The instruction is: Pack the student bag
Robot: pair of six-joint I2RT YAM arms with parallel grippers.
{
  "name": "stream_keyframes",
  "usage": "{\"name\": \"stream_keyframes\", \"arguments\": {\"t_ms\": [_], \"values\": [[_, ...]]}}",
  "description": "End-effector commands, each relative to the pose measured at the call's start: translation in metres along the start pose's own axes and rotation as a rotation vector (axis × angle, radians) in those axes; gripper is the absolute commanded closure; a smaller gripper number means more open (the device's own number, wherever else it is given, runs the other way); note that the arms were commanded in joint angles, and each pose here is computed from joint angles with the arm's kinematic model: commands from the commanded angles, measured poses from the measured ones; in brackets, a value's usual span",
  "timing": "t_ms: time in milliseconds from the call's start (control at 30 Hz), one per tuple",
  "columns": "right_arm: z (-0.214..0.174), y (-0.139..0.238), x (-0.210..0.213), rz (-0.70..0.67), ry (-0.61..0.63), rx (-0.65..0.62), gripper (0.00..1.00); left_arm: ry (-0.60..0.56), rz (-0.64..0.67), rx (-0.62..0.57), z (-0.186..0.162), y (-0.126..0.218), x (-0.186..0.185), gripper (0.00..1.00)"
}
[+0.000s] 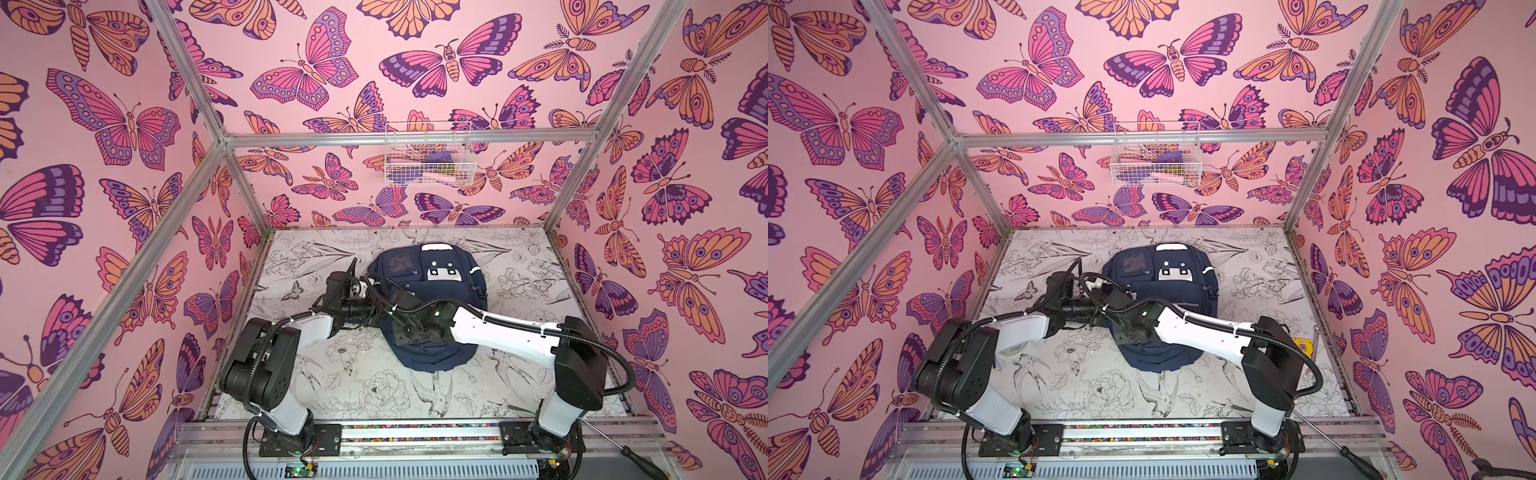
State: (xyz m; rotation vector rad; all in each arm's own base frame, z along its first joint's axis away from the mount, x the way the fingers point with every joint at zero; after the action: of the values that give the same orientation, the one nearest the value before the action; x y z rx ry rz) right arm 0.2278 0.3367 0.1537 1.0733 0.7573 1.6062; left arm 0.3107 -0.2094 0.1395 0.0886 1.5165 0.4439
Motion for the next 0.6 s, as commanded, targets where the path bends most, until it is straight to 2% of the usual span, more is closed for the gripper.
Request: {"name": "stream_keyframes", "arguments": {"t_ms": [0,167,300,500,567], "values": [[0.004,0.004,-0.007,-0.009,-0.088,-0.037,0.58,-0.046,-0.041,0.013,0.003,0.001,-0.012,1.00],[0.004,-0.012,0.002,-0.024,-0.077,-0.014,0.59,-0.042,-0.041,0.010,0.004,0.000,-0.011,1.00],[0.017,-0.015,0.005,-0.059,-0.084,-0.049,0.60,-0.040,-0.047,0.013,0.004,-0.001,-0.012,1.00],[0.031,-0.014,-0.003,-0.150,-0.099,-0.084,0.74,-0.041,-0.046,0.013,-0.001,0.001,-0.011,1.00],[0.032,-0.015,-0.003,-0.163,-0.090,-0.078,0.83,-0.040,-0.046,0.011,-0.002,0.001,-0.010,1.00]]}}
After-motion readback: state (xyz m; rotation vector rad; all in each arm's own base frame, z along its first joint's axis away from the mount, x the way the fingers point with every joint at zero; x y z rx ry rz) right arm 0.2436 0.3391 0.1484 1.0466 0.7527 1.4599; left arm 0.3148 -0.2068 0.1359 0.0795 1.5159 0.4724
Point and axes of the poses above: each gripper's point midway between its finger pads, its own y axis back along the fingers, its own x axis along the line the jaws close on, z = x × y, the point moved 4 cm from there along y, back along the fingers, and after that the axes turned 10 degrees about -y, right-handed, at the moved point
